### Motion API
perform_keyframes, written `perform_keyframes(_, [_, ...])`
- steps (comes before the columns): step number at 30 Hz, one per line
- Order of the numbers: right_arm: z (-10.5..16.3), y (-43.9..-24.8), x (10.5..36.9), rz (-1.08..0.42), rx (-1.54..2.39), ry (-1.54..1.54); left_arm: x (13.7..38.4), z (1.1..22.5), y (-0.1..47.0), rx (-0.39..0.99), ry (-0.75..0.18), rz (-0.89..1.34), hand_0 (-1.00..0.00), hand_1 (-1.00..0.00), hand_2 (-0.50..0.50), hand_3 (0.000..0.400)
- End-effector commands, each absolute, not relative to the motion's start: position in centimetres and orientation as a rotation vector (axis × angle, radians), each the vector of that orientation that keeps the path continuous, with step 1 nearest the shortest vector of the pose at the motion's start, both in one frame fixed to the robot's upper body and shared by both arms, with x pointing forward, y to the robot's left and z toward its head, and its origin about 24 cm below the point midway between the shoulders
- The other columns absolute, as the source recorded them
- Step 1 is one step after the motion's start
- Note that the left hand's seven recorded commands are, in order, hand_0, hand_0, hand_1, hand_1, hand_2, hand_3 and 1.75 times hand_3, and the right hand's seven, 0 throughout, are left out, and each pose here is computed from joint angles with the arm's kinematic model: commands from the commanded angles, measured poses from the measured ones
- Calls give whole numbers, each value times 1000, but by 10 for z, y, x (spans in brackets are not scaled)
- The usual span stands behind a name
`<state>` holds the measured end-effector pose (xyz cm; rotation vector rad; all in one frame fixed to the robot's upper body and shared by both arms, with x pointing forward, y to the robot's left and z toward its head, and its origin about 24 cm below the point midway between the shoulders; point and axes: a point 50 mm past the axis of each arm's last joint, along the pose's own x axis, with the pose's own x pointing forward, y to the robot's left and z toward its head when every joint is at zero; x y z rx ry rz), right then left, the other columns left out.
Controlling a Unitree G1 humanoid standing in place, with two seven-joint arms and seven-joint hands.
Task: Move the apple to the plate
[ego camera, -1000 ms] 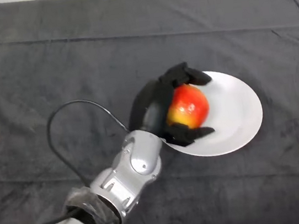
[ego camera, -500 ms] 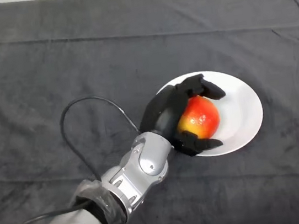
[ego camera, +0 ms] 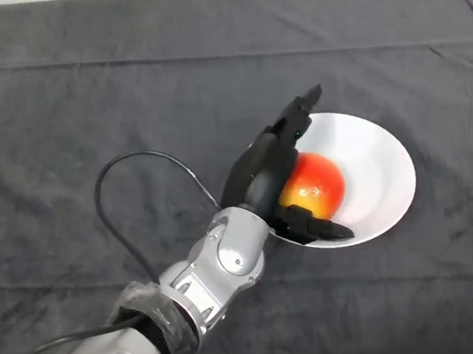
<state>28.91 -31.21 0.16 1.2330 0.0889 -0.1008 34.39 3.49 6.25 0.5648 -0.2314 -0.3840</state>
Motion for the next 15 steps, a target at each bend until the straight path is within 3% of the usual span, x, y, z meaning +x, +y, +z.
perform_keyframes(1, [7, -320, 289, -105, 1228, 69, 359, 88, 53, 559, -301, -328, 0, 0, 0, 0])
perform_keyframes(15, [7, -320, 289, -105, 1226, 69, 360, 115, 143, 457, -392, -87, 0, 0, 0, 0])
